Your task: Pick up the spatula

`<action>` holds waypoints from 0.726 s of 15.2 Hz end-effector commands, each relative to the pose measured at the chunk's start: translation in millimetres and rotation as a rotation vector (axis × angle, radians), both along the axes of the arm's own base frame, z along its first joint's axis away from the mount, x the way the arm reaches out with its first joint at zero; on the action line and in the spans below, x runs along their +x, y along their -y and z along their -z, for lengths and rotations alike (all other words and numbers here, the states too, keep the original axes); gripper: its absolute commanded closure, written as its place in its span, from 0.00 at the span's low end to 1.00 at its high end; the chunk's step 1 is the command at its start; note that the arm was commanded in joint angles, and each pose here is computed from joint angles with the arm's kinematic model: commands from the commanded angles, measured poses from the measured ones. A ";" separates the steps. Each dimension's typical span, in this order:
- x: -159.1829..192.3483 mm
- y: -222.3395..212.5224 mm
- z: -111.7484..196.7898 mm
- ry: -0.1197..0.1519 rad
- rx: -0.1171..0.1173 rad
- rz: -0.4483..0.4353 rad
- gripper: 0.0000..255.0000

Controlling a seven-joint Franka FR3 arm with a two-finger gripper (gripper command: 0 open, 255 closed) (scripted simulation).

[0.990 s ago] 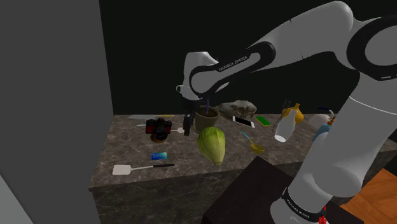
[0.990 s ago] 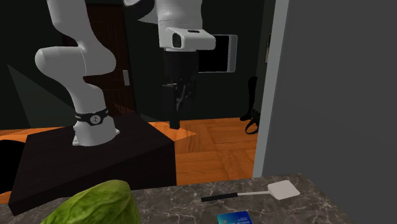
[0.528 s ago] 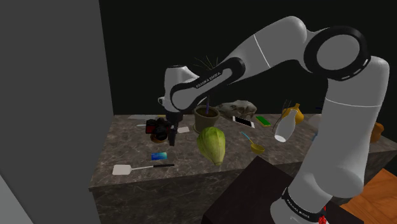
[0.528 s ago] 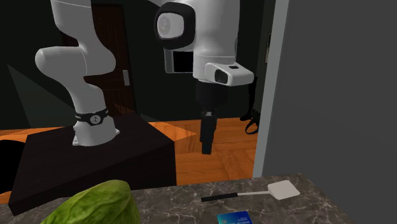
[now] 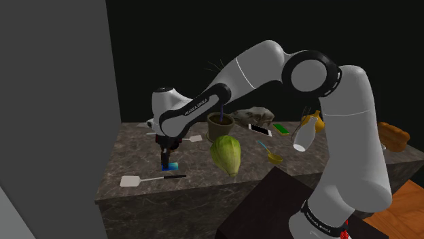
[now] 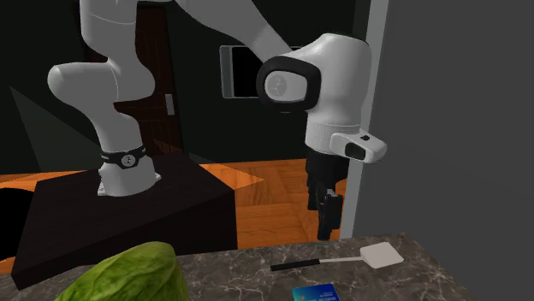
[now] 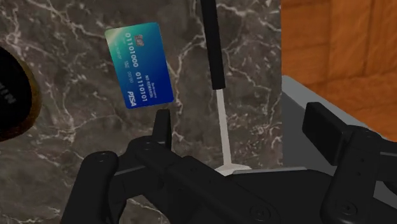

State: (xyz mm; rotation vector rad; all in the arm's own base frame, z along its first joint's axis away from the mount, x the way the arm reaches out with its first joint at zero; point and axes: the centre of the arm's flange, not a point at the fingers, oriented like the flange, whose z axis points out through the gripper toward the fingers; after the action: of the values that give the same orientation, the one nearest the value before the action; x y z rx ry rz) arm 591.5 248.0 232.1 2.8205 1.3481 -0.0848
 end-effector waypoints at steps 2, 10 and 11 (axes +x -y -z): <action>12.9 -24.6 32.3 0.001 -0.009 -0.062 0.00; 23.3 -45.6 82.4 0.002 -0.016 -0.111 0.00; 23.3 -45.6 87.7 0.002 -0.016 -0.111 0.00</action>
State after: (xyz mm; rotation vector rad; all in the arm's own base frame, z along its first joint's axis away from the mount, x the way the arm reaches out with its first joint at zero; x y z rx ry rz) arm 614.1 293.4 149.5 2.7258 1.4933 -0.0908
